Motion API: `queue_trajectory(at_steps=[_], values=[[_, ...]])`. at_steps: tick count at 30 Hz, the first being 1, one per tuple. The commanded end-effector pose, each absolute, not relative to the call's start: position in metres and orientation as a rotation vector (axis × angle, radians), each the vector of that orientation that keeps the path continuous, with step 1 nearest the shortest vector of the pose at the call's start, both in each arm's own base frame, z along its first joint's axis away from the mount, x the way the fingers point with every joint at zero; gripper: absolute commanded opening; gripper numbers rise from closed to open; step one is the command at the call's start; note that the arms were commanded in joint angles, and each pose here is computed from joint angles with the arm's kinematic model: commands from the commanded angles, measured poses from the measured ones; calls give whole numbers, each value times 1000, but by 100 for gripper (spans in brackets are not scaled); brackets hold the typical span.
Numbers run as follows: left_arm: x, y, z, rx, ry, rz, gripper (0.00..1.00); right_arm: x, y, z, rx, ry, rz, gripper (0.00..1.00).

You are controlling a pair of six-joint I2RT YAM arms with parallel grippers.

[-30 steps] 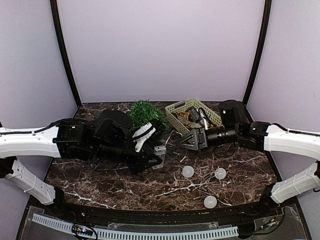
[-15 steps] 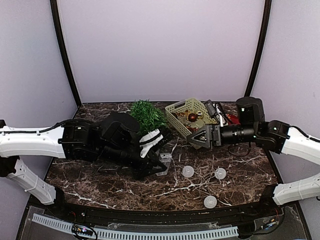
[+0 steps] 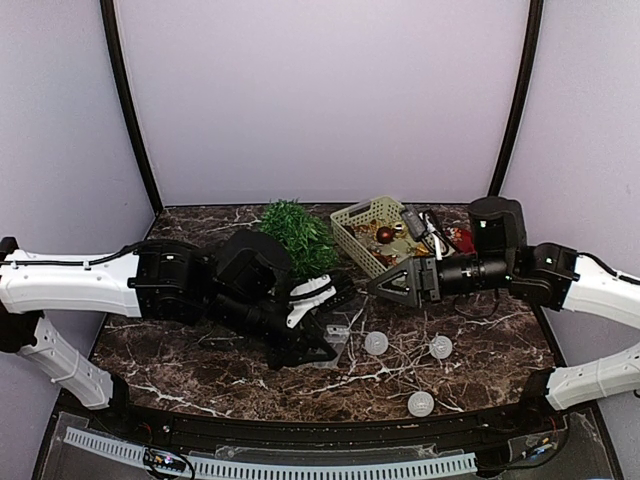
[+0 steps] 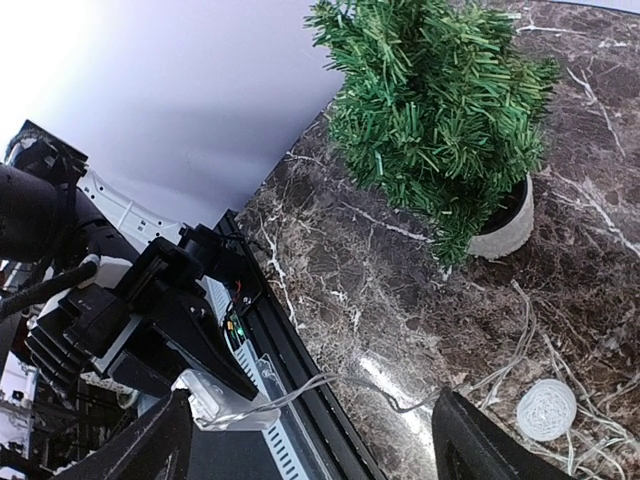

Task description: Decorate the small christmas tree

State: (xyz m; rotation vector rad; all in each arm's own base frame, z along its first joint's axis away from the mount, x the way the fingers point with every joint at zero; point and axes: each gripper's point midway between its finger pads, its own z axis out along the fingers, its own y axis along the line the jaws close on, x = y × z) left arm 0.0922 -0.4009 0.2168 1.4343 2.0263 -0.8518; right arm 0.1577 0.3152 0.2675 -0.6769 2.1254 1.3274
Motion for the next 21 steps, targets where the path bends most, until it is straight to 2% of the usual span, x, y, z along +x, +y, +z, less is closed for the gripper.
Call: queue_trajectory(at_steps=[1, 9, 16, 21], values=[[73, -410, 236, 1486, 1973, -992, 12, 157, 332, 298, -776, 1988, 1386, 84], [63, -412, 235, 1539, 1980, -1048, 12, 134, 358, 300, -1051, 1981, 1541, 76], [68, -410, 227, 1552, 2024, -984, 12, 106, 352, 267, -1154, 2141, 1567, 55], [70, -408, 219, 1564, 2051, -944, 12, 88, 349, 261, -1177, 2172, 1595, 48]])
